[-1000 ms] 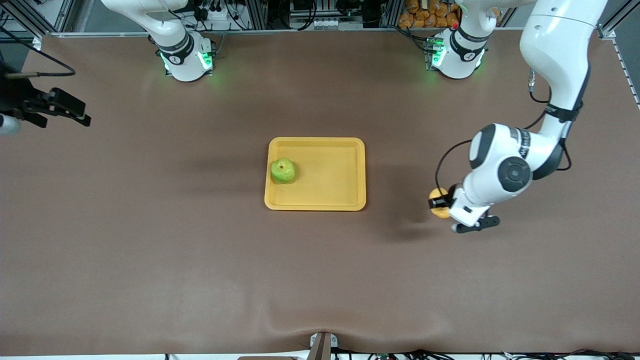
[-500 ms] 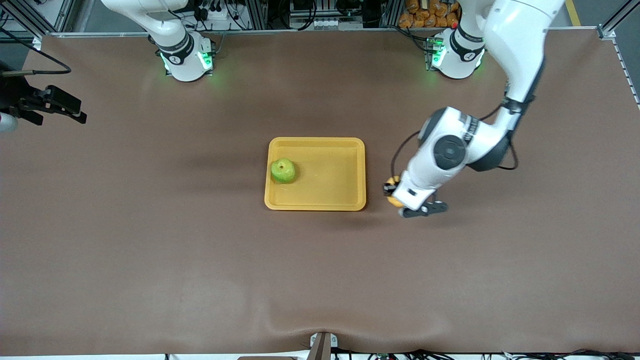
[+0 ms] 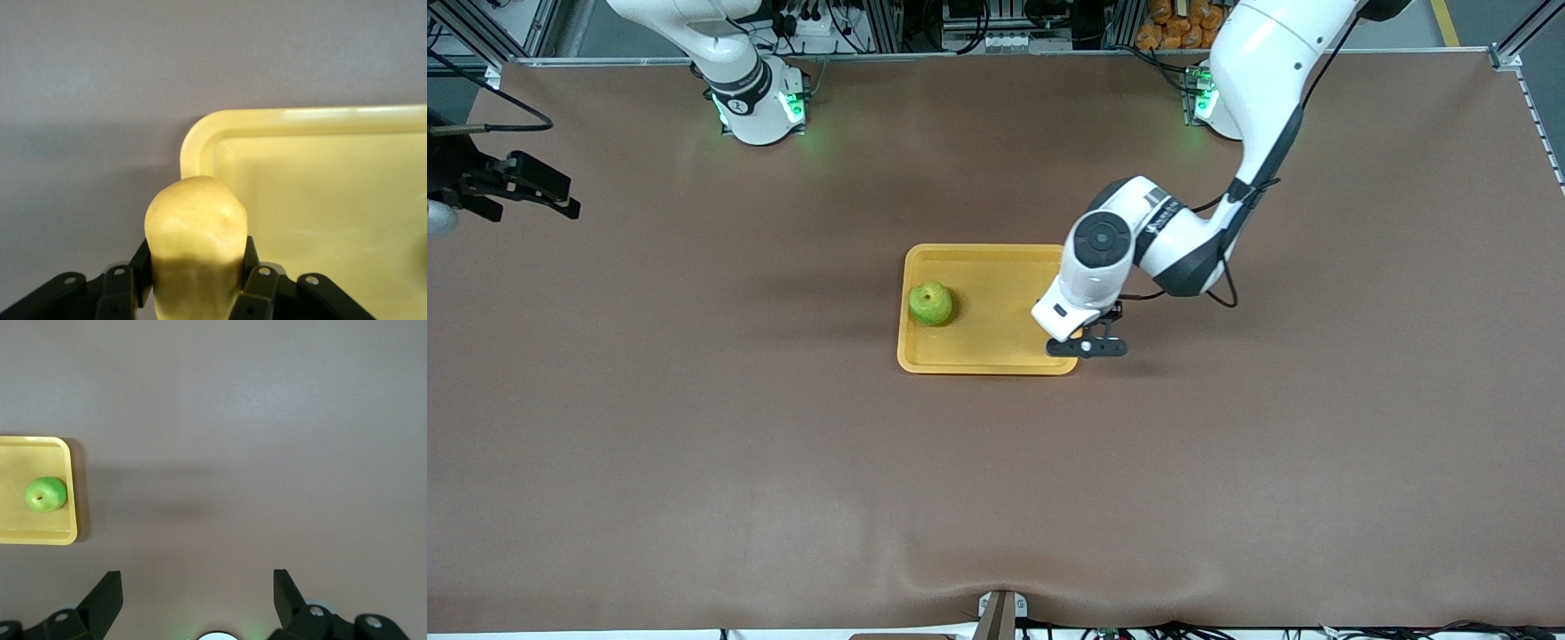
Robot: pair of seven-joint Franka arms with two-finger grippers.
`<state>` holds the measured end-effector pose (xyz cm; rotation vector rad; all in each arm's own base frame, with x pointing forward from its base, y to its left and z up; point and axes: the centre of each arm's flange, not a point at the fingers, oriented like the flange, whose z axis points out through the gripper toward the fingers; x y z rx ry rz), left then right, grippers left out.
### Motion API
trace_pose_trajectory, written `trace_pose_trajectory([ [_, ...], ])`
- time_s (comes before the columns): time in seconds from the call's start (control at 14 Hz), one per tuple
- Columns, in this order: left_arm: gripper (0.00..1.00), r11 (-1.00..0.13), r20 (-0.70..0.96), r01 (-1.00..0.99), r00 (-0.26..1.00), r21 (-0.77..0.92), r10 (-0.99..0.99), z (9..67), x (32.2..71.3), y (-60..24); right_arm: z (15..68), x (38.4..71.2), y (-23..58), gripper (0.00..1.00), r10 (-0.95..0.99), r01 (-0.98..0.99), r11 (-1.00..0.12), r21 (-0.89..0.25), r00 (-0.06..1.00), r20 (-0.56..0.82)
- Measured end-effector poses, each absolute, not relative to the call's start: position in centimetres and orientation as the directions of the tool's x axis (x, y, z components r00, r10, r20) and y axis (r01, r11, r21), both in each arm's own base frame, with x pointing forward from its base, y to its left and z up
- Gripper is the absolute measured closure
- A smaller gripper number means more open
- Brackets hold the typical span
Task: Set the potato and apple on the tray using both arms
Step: 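Carry the yellow potato with the left gripper onto the tray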
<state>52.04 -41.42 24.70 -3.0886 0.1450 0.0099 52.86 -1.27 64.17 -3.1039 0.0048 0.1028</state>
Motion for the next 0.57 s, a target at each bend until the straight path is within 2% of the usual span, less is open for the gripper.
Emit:
trace_pose_trajectory([
  [0.57, 0.47, -0.986, -0.055, -0.123, 0.992, -0.116, -0.117, 21.5, 48.8, -44.9, 64.2, 52.9, -1.7, 0.0, -0.01, -0.012, -0.999, -0.036, 0.998, -0.064],
])
